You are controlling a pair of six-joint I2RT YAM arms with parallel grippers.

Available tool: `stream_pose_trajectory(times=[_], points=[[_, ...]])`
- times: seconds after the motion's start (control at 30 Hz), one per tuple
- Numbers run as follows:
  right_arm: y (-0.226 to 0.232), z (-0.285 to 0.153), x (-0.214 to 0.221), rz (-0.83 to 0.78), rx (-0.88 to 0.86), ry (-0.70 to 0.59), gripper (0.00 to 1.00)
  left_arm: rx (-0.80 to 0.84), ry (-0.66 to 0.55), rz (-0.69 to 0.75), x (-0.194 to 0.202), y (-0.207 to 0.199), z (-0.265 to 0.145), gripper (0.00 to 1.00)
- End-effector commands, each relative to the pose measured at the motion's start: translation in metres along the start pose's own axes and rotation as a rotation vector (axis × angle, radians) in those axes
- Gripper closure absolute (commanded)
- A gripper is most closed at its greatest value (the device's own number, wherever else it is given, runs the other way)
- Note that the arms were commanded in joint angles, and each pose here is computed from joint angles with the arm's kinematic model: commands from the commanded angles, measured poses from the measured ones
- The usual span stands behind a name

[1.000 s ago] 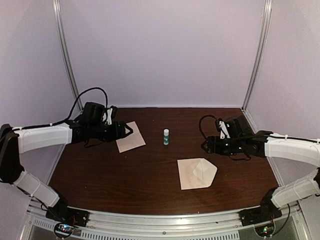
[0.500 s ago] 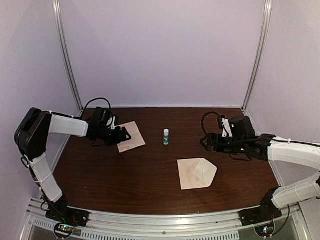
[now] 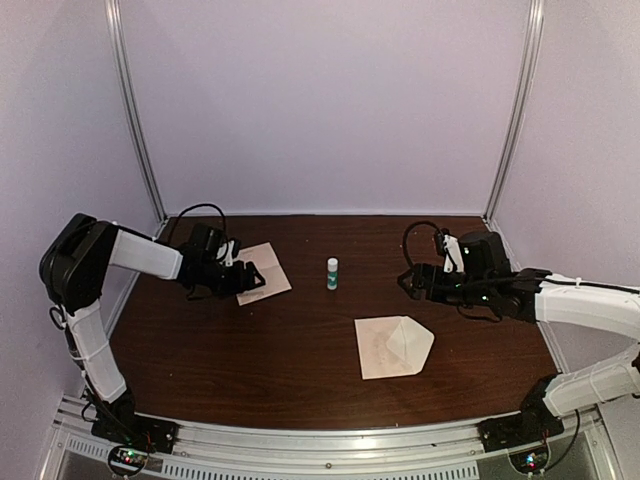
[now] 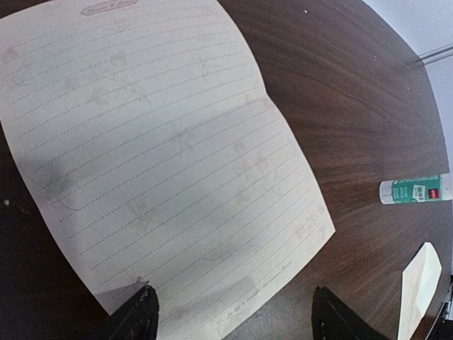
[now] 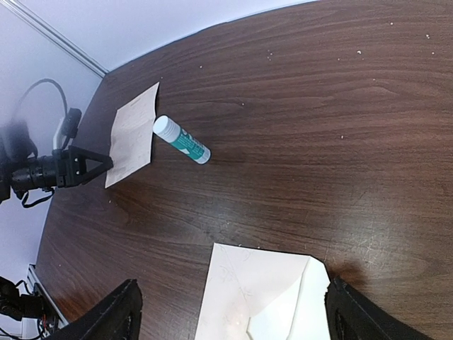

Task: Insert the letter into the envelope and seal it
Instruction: Move the letter to the center of the board.

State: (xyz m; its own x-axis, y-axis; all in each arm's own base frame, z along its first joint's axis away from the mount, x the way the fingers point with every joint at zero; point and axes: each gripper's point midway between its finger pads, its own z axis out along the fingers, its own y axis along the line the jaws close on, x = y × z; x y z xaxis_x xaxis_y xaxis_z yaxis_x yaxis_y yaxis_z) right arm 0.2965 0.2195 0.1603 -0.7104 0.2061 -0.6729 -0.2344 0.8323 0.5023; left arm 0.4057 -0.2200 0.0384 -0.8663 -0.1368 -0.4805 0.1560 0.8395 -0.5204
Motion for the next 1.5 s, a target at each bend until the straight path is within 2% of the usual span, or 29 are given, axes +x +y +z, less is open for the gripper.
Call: stream_pose_trajectory(times=[0.0,0.23,0.4,0.53,0.7,0.8,0.97,1.03,1.13,1.23,1.47], points=[[0.003,0.0,-0.003,0.015,-0.022,-0.012,0.1,0.0,0.015,0.014,0.014,0.008,0.001,0.25],[0.006,0.001,-0.003,0.014,-0.035,-0.01,0.1,0.023,0.054,-0.019,0.044,0.006,-0.014,0.25],[0.01,0.003,-0.003,0.02,-0.055,-0.005,0.1,0.055,0.121,-0.028,0.084,-0.012,-0.023,0.25],[0.011,0.005,0.0,0.023,-0.068,0.009,0.1,0.101,0.187,-0.034,0.126,-0.044,-0.027,0.25],[0.011,0.005,0.003,0.027,-0.078,0.011,0.1,0.13,0.203,-0.041,0.162,-0.089,-0.033,0.25],[0.013,0.005,0.006,0.03,-0.091,0.024,0.1,0.177,0.161,-0.04,0.163,-0.123,-0.043,0.25],[0.016,0.006,0.012,0.031,-0.113,0.048,0.1,0.235,0.021,-0.019,0.12,-0.162,-0.076,0.23],[0.017,0.007,0.014,0.033,-0.12,0.062,0.1,0.214,-0.017,-0.01,0.105,-0.158,-0.087,0.21],[0.025,0.01,0.012,0.037,-0.161,0.056,0.1,0.171,-0.049,-0.044,0.086,-0.127,-0.096,0.2],[0.032,0.014,0.016,0.04,-0.188,0.073,0.1,0.185,-0.029,-0.097,0.08,-0.096,-0.099,0.2],[0.045,0.022,0.025,0.036,-0.211,0.107,0.11,0.165,-0.083,-0.176,0.062,-0.035,-0.104,0.24]])
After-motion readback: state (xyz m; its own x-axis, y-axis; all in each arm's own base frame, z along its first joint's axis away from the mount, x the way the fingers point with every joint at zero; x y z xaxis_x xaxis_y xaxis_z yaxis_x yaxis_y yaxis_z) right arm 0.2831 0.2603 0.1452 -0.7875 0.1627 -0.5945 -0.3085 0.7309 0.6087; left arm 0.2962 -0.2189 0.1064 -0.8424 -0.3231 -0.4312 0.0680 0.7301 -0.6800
